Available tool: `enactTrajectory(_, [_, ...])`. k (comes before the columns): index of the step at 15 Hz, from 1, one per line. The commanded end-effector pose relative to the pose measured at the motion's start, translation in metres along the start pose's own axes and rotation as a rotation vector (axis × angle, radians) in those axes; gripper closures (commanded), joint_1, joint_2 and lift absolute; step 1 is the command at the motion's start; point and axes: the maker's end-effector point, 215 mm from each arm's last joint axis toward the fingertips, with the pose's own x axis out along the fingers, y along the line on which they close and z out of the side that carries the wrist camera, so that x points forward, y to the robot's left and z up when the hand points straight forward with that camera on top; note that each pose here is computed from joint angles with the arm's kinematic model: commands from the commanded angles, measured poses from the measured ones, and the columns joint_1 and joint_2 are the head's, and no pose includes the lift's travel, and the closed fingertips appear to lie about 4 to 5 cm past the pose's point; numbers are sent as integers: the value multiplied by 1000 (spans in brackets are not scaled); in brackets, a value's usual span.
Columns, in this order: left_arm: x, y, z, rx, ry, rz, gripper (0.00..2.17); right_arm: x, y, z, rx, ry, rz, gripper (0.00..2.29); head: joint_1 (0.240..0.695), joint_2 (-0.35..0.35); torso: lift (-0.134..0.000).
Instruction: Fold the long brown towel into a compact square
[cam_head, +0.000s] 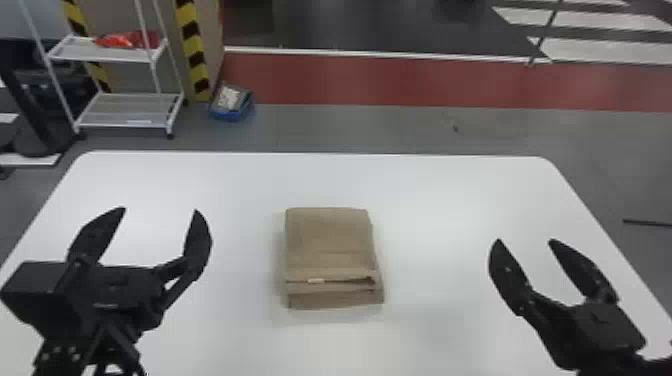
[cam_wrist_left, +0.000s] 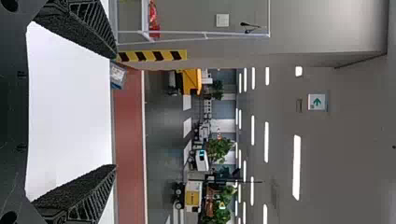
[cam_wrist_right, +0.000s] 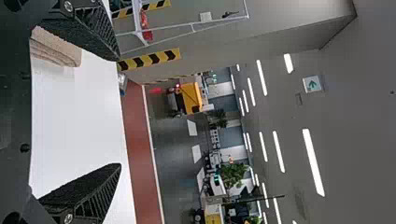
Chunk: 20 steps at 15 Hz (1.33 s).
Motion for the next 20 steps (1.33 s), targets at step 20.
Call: enactTrajectory(20, [-1, -6, 3, -3, -14, -15, 90, -9, 2, -10, -17, 63, -31, 80, 695, -89, -114])
